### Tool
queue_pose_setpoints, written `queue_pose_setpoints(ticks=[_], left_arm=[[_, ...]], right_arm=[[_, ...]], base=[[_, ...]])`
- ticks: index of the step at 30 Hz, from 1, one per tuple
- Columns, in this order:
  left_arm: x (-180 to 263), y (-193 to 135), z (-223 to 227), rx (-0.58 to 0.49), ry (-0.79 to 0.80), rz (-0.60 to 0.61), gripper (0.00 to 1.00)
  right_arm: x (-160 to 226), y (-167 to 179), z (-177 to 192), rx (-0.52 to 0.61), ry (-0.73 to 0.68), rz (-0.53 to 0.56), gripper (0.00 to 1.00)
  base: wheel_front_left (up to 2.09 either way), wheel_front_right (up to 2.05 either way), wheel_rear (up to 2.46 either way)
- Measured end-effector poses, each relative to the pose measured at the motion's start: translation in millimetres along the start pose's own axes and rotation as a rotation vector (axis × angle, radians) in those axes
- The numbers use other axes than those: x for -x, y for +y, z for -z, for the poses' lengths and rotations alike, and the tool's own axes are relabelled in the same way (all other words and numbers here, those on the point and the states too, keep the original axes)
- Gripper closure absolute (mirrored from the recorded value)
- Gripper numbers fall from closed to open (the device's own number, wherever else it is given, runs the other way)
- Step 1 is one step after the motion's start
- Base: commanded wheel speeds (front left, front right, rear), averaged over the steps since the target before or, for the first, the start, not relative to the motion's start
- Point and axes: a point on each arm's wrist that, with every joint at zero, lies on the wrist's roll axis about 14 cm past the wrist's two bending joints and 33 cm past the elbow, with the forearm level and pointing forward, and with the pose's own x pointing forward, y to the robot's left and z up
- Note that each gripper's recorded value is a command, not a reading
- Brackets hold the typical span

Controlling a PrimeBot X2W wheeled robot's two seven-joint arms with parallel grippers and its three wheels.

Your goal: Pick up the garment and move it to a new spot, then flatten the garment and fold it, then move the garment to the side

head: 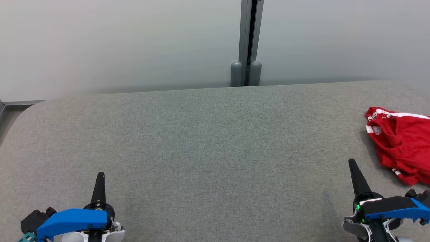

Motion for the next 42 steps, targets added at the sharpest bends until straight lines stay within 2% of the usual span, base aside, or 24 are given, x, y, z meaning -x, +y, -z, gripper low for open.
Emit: queue_pose_setpoints(ticks=[42], left_arm=[[-4,-33,-21,0.321,-0.014,0.136,1.0]], right_arm=[[0,21,-9,-0.331,0.008,-0.083,1.0]], base=[[0.0,0.0,0.0]])
